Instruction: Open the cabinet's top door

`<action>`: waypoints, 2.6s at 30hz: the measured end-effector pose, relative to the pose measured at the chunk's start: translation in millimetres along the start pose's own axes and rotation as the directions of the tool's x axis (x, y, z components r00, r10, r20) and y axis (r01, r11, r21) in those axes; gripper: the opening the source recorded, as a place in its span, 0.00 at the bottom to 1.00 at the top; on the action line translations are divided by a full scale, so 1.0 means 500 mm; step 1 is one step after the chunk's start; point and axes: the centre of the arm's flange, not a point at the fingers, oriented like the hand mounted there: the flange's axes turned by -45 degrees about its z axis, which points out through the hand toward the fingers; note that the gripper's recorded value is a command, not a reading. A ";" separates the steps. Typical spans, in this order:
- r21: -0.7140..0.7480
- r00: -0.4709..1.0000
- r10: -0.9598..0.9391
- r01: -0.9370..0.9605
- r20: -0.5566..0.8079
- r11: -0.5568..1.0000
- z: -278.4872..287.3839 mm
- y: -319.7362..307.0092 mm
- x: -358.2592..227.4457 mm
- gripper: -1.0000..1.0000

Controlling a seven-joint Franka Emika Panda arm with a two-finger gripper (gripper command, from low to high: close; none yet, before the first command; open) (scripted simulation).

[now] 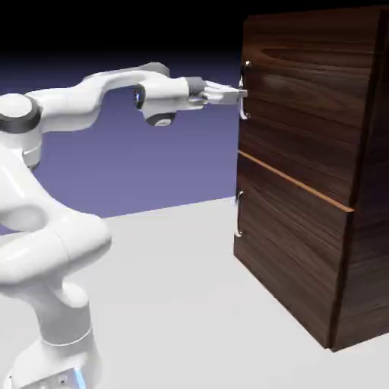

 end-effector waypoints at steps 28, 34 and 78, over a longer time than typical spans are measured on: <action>-0.469 1.000 0.000 0.000 0.000 0.883 -0.373 -0.240 0.000 0.00; -0.593 1.000 0.000 0.000 0.000 0.806 -0.456 -0.343 0.000 0.00; -0.984 1.000 0.000 0.000 0.000 0.179 -0.610 -0.999 0.001 0.00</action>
